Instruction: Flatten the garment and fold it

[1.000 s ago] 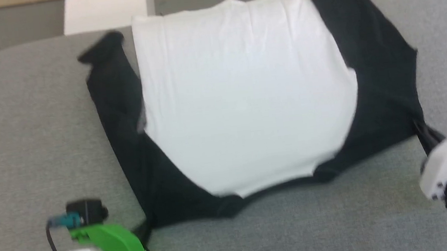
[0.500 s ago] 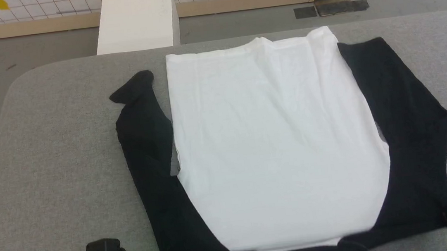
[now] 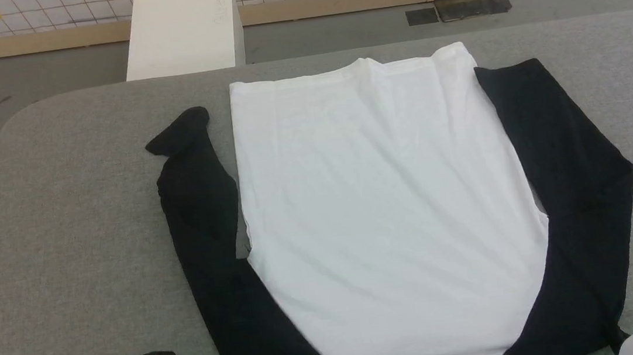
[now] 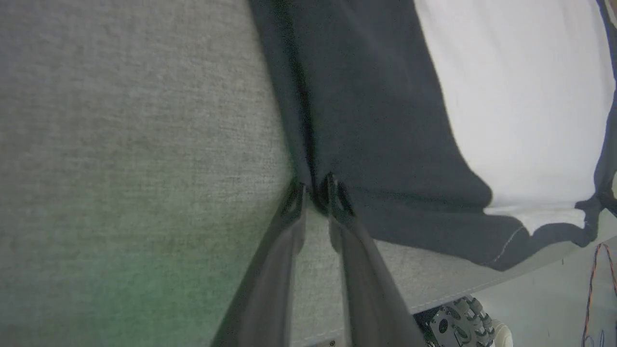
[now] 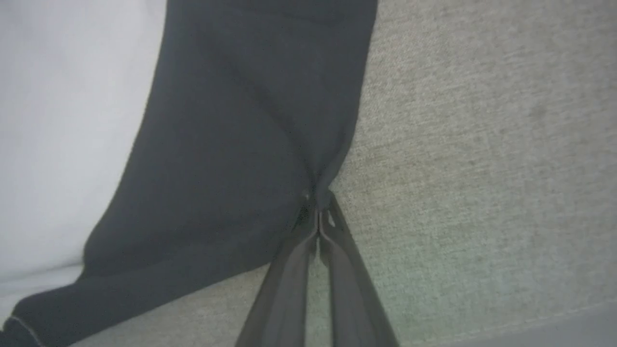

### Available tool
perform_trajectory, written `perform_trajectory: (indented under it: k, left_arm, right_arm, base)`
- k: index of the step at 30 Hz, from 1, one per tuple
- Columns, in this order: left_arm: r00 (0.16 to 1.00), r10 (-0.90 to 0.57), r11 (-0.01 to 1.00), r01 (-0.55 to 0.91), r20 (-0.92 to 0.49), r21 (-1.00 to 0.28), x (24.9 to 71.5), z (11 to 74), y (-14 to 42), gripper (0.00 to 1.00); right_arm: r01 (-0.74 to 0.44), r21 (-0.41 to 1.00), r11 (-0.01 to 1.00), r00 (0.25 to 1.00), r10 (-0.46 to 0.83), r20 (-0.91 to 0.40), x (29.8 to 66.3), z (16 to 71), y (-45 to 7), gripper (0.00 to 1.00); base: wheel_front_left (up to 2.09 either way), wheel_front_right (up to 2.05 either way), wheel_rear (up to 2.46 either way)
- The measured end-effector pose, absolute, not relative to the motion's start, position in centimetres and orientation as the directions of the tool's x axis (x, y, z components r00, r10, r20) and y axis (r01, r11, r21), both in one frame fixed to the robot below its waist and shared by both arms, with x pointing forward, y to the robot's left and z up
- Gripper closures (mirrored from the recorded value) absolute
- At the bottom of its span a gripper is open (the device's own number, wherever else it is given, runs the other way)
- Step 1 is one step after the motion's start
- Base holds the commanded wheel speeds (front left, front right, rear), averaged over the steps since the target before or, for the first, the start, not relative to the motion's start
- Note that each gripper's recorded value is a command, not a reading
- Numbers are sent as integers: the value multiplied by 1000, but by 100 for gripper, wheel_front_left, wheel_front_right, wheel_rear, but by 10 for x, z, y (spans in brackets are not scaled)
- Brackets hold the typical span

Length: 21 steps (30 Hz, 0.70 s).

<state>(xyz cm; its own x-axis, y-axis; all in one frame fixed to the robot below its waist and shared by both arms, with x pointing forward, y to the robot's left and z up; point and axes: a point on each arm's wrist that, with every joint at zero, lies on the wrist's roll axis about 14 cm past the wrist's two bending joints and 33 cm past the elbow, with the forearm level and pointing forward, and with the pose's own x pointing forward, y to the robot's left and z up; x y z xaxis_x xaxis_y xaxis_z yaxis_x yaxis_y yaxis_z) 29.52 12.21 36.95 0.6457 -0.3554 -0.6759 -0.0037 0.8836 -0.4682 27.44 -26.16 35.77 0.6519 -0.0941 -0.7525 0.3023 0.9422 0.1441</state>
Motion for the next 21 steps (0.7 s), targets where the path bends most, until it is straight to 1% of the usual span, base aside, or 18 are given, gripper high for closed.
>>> perform_trajectory:
  k: [3,6,9,11,13,15,19,21]
  left_arm:
    - [673,-375,866,9,-638,-500,300,373,117,0]
    - [720,-365,854,8,-590,-520,307,380,122,0]
    - [781,-320,860,2,-536,-510,317,391,137,0]
    - [834,-272,872,3,-480,-489,329,404,150,0]
    - [895,-227,882,22,-383,-472,348,427,161,0]
    - [933,-199,894,46,-301,-446,366,446,167,0]
    - [969,-181,927,111,-169,-357,402,478,173,0]
    - [973,-186,943,136,-139,-305,420,488,174,0]
  right_arm:
    - [298,146,943,678,-101,-728,278,364,-262,0]
    - [301,142,943,733,-133,-667,286,382,-270,0]
    - [291,127,948,791,-163,-590,294,406,-276,0]
    - [269,110,957,832,-173,-528,302,423,-277,0]
    - [250,108,962,875,-177,-450,312,442,-275,0]
    - [227,97,969,910,-175,-377,320,458,-271,0]
    - [158,72,985,962,-138,-236,341,481,-256,0]
    - [131,58,990,977,-118,-178,351,491,-251,0]
  base:
    - [0,0,0]
    - [0,0,0]
    - [0,0,0]
    - [0,0,0]
    - [0,0,0]
    - [0,0,0]
    - [0,0,0]
    - [0,0,0]
